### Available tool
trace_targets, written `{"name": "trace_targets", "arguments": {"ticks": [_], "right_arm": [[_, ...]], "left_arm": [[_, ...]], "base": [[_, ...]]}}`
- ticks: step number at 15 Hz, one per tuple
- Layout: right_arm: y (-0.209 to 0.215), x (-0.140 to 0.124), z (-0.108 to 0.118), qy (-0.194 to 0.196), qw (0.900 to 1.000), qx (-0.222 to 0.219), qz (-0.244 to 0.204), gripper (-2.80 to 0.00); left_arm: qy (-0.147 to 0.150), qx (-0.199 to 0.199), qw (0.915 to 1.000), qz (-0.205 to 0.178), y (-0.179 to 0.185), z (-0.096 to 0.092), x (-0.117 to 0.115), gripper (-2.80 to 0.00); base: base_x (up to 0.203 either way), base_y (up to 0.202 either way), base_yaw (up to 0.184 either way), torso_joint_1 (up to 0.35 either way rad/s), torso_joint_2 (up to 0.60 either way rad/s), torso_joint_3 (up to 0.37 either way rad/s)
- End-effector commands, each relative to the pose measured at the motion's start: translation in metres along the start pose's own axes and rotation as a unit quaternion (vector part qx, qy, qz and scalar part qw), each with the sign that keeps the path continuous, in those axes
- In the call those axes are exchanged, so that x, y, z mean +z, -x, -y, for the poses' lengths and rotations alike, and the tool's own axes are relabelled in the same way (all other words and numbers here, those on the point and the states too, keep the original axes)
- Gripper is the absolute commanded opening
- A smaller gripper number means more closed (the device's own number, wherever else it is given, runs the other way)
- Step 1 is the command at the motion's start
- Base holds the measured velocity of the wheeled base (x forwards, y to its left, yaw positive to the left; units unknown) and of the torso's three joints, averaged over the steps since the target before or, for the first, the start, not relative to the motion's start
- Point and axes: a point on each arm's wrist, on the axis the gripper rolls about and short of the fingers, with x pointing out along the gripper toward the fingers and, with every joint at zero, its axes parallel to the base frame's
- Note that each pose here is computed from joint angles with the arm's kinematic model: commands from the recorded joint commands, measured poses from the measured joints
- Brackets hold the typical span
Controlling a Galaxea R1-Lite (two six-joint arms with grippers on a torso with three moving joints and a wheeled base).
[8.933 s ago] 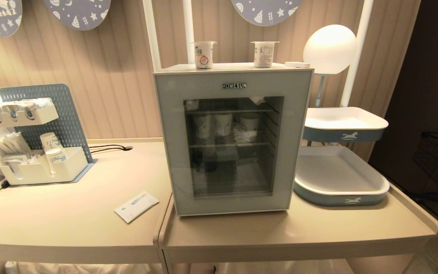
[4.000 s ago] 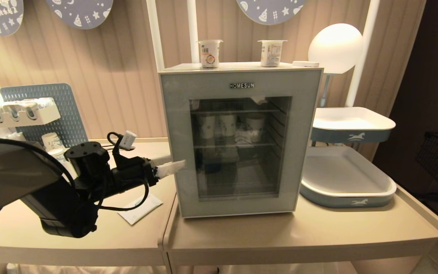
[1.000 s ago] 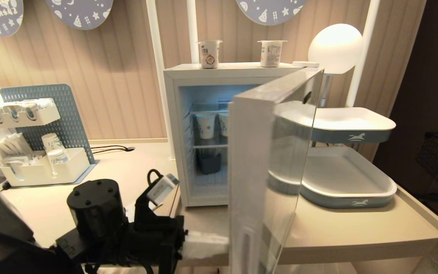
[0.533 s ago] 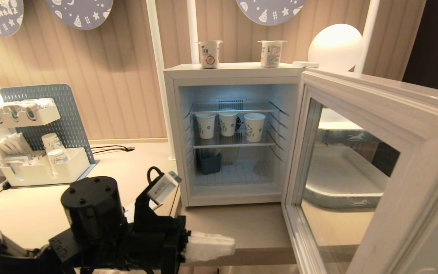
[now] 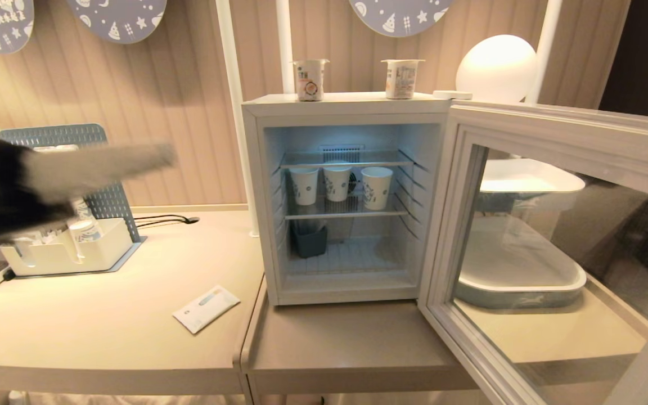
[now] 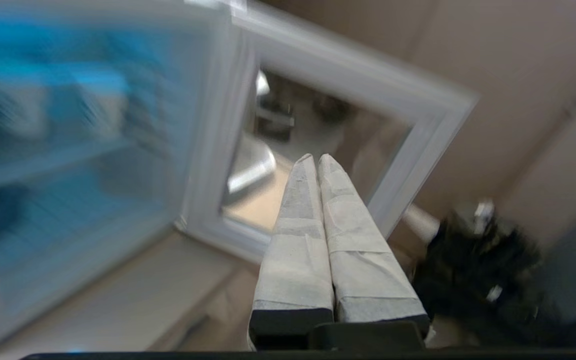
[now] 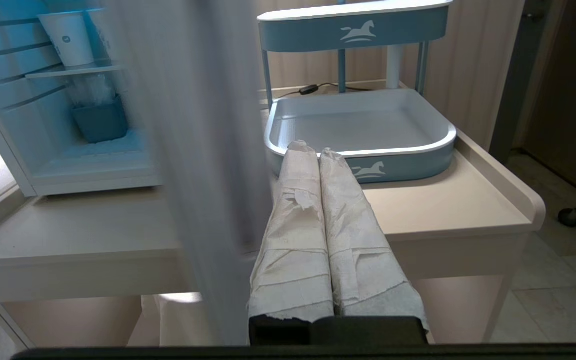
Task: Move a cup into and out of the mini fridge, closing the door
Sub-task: Put the yoghurt in the freezer
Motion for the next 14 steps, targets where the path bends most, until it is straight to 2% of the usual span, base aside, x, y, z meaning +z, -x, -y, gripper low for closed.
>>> {"name": "trace_targets", "arguments": {"ticks": [1,3,4,5,6,7,9,11,12,14], "right_arm": [[-0.002,-0.011,0.000,0.000,1.000,0.000,-0.020,-2.80],[-0.002,-0.011,0.000,0.000,1.000,0.000,-0.020,-2.80],[-0.002,-0.011,0.000,0.000,1.000,0.000,-0.020,-2.80],[-0.002,-0.011,0.000,0.000,1.000,0.000,-0.020,-2.80],[-0.002,-0.011,0.000,0.000,1.000,0.000,-0.020,-2.80],[-0.002,-0.011,0.000,0.000,1.000,0.000,-0.020,-2.80],[-0.002,-0.011,0.000,0.000,1.000,0.000,-0.020,-2.80],[-0.002,-0.011,0.000,0.000,1.000,0.000,-0.020,-2.80],[-0.002,-0.011,0.000,0.000,1.000,0.000,-0.020,-2.80],[-0.002,-0.011,0.000,0.000,1.000,0.000,-0.020,-2.80]], "left_arm": [[0.031,0.059,0.9976,-0.014,0.085,0.080,0.003,-2.80],[0.030,0.118,0.9923,0.020,0.149,0.138,-0.012,-2.80],[0.030,0.163,0.9852,0.046,0.170,0.158,-0.023,-2.80],[0.023,0.230,0.9687,0.091,0.183,0.170,-0.033,-2.80],[0.013,0.280,0.9510,0.131,0.192,0.180,-0.044,-2.80],[0.003,0.309,0.9375,0.160,0.201,0.187,-0.054,-2.80],[-0.014,0.351,0.9167,0.191,0.214,0.195,-0.079,-2.80],[-0.022,0.395,0.8982,0.193,0.214,0.195,-0.111,-2.80],[-0.030,0.406,0.8936,0.189,0.214,0.192,-0.125,-2.80],[-0.053,0.422,0.8887,0.171,0.214,0.175,-0.153,-2.80]], "base": [[0.000,0.000,0.000,0.000,0.00,0.000],[0.000,0.000,0.000,0.000,0.00,0.000],[0.000,0.000,0.000,0.000,0.00,0.000],[0.000,0.000,0.000,0.000,0.00,0.000],[0.000,0.000,0.000,0.000,0.00,0.000],[0.000,0.000,0.000,0.000,0.00,0.000],[0.000,0.000,0.000,0.000,0.00,0.000],[0.000,0.000,0.000,0.000,0.00,0.000],[0.000,0.000,0.000,0.000,0.00,0.000],[0.000,0.000,0.000,0.000,0.00,0.000]]}}
